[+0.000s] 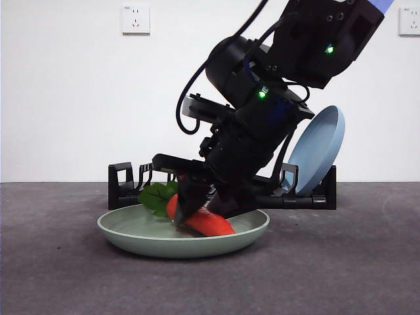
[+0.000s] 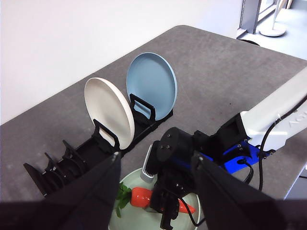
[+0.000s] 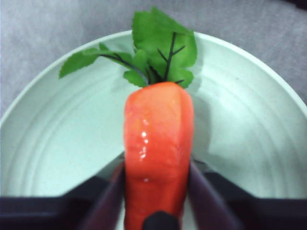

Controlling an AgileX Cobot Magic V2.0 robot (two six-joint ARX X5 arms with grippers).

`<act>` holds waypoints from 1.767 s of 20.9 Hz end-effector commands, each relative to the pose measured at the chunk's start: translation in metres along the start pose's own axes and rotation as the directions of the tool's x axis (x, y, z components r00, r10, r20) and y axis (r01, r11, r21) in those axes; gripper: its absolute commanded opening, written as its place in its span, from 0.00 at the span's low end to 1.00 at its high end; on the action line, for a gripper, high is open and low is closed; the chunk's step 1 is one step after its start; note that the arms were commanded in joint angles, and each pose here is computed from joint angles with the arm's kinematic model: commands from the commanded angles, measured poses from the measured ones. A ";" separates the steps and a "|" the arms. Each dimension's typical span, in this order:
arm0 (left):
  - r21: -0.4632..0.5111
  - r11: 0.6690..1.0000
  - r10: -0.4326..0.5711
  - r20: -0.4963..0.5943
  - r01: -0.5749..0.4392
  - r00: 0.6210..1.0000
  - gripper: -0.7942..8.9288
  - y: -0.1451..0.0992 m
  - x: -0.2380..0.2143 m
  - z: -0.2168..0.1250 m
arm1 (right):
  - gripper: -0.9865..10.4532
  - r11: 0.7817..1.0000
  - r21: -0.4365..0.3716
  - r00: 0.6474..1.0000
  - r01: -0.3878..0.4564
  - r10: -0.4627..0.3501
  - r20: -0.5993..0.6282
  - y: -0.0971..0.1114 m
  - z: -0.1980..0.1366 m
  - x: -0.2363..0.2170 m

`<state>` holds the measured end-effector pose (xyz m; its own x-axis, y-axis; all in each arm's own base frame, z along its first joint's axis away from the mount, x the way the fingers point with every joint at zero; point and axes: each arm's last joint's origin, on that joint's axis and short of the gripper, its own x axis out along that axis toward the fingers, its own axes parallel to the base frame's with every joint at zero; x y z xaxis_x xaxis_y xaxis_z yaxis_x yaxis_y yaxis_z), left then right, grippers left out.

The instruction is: Take the green plate from the plate rack,put the plate on the table,take the carrot from the table,put the carrot in the plate

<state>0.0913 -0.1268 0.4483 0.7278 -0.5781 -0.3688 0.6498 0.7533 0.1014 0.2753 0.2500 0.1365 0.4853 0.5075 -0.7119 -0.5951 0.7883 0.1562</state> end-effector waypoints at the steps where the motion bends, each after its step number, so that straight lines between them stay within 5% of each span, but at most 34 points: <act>1: -0.003 1.000 0.001 -0.017 -0.001 1.000 0.34 -0.001 0.001 -0.003 | 0.45 1.000 0.003 1.000 0.001 -0.001 -0.015 0.000 -0.004 0.004; 7: 0.009 1.000 0.003 -0.053 -0.002 0.999 0.34 -0.001 0.001 -0.006 | 0.45 1.000 -0.007 0.997 -0.017 0.017 0.074 0.008 0.021 -0.032; 12: 0.024 1.000 0.004 -0.097 -0.002 0.995 0.34 0.000 0.000 -0.011 | 0.44 0.999 -0.024 0.998 -0.023 0.024 0.063 0.015 0.034 -0.125; 21: 0.046 0.996 -0.067 -0.248 0.081 0.966 0.34 -0.002 -0.002 -0.025 | 0.44 0.996 -0.032 0.996 -0.081 0.080 -0.040 0.016 -0.017 -0.280; 25: 0.032 0.991 -0.118 -0.271 0.131 0.955 0.33 -0.003 -0.003 -0.027 | 0.33 0.996 -0.035 0.996 -0.085 0.085 -0.015 0.014 -0.032 -0.306; 29: 0.016 0.991 -0.121 -0.298 0.131 0.947 0.06 -0.003 -0.004 -0.030 | 0.10 0.996 -0.037 0.996 -0.086 0.086 -0.003 0.013 -0.041 -0.319; 30: 0.014 0.991 -0.121 -0.302 0.131 0.946 0.07 -0.003 -0.004 -0.030 | 0.07 0.996 -0.037 0.996 -0.086 0.086 -0.004 0.013 -0.042 -0.321; 37: 0.015 0.991 -0.119 -0.307 0.130 0.944 0.07 -0.003 -0.004 -0.031 | 0.08 0.996 -0.036 0.996 -0.085 0.084 -0.008 0.013 -0.046 -0.324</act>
<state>0.0803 -0.1165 0.4226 0.5473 -0.5390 -0.6403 0.7409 0.6679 0.0711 0.0813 0.0793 0.3381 0.4285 0.5672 -0.7034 -0.6525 0.7327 0.1934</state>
